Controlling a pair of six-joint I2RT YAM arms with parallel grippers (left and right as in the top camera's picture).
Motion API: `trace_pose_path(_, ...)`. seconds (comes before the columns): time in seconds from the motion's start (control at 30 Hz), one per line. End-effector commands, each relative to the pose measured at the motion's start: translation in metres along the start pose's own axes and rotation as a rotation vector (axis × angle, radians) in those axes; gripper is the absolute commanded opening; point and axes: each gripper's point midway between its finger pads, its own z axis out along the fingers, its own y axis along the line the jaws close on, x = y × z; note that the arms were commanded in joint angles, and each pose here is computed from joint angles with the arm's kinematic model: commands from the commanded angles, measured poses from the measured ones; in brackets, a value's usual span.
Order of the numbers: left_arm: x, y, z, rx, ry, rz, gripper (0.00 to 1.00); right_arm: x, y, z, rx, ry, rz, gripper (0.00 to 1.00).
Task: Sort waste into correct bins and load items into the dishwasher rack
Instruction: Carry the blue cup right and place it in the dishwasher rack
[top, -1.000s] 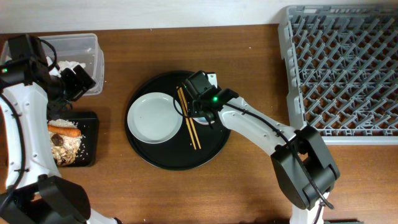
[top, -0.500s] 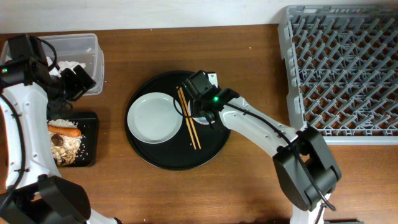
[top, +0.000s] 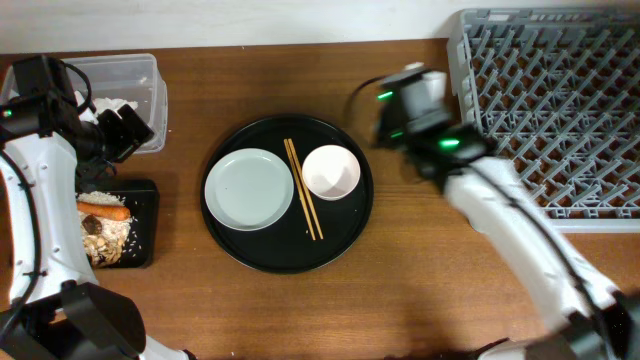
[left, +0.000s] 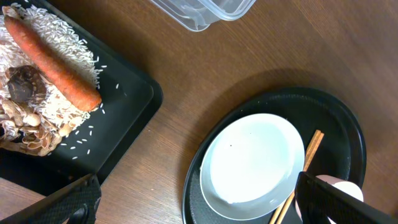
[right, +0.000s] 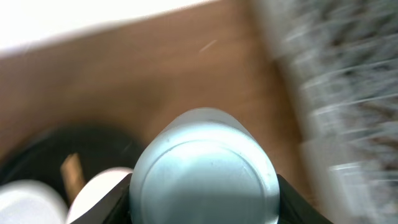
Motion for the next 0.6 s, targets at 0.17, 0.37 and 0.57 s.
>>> trace_pose_path(0.17,-0.001,-0.002,-0.011,0.008,-0.027,-0.009,0.99,-0.076,-0.233,-0.04,0.408,-0.196,0.338,0.5)
trace_pose_path(0.37,-0.001,-0.002,-0.011,0.009,-0.027,-0.009,0.99,-0.08,-0.349,-0.04,0.477,-0.25,0.518,0.51)
trace_pose_path(0.57,-0.001,-0.002,-0.011,0.009,-0.027,-0.009,0.99,-0.065,-0.403,-0.003,0.45,-0.22,0.602,0.52)
